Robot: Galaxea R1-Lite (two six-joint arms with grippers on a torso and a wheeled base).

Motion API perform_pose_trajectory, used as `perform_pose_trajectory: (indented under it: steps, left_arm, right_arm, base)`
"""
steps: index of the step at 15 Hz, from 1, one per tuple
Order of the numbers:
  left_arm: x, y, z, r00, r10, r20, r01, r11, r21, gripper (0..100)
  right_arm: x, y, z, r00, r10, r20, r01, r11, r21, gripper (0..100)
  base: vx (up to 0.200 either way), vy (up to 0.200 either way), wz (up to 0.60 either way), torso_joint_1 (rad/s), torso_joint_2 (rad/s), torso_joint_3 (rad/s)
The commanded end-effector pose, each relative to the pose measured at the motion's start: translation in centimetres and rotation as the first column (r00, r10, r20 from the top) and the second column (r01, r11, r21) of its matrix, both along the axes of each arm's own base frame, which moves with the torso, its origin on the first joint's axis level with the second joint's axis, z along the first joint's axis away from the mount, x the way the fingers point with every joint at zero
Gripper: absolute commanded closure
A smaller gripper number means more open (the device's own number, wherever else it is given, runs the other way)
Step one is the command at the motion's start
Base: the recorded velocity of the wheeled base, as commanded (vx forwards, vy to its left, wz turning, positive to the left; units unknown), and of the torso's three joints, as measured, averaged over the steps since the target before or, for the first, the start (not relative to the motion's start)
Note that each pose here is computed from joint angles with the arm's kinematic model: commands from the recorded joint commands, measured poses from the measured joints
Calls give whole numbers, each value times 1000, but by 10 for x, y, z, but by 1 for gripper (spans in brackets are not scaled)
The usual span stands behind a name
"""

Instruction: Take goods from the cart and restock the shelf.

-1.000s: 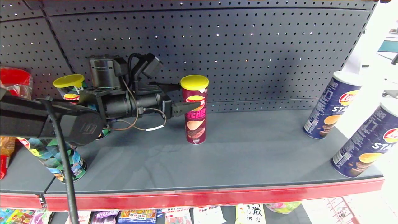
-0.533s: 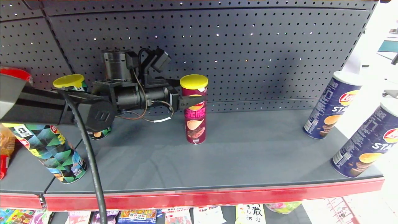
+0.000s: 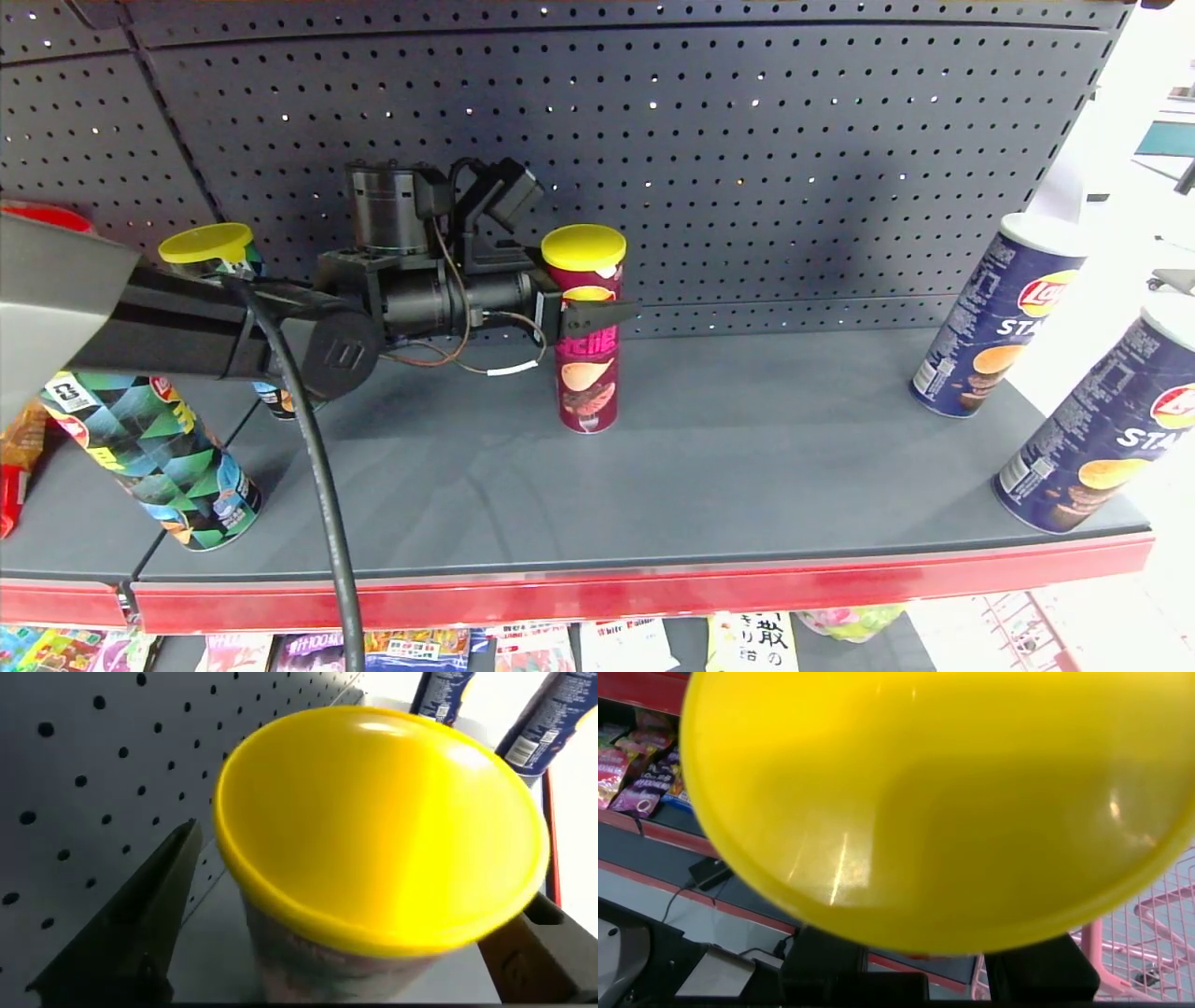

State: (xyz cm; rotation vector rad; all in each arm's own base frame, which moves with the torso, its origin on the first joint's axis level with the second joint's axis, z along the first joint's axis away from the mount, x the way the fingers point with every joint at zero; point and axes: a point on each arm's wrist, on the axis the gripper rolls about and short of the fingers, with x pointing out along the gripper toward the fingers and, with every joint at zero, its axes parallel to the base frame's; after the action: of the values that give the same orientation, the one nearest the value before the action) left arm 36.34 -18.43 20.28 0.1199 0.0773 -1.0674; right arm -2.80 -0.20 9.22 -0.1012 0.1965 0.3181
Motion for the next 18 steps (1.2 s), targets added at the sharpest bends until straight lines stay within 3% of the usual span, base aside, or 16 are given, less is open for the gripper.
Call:
perform_pose_trajectory:
  steps: [1, 3, 4, 12, 15, 18]
  left_arm:
    - [2, -2, 0, 1000, -1, 4, 2, 1000, -2, 0]
    - [4, -6, 0, 1000, -9, 11, 9, 1000, -5, 0]
    - [6, -8, -1, 1000, -11, 9, 11, 1000, -4, 100]
    - [1, -7, 1, 1000, -20, 9, 20, 1000, -5, 100]
    - [-30, 7, 10, 996, -86, -12, 86, 996, -10, 100]
    - [-55, 12, 22, 995, -99, -17, 98, 995, -27, 100]
  right_arm:
    - [0, 0, 0, 1000, 1, -2, -1, 1000, -1, 100]
    - [0, 0, 0, 1000, 1, -2, -1, 1000, -1, 100]
    - [0, 0, 0, 1000, 1, -2, -1, 1000, -1, 100]
    - [0, 0, 0, 1000, -3, -5, 3, 1000, 9, 100]
    - [0, 0, 0, 1000, -3, -5, 3, 1000, 7, 100]
    - [0, 0, 0, 1000, -3, -5, 3, 1000, 7, 100]
  base:
    - [0, 0, 0, 0, 0, 0]
    - [0, 0, 0, 0, 0, 0]
    - [0, 0, 0, 0, 0, 0]
    - [0, 0, 0, 0, 0, 0]
    - [0, 0, 0, 0, 0, 0]
    - [0, 0, 0, 0, 0, 0]
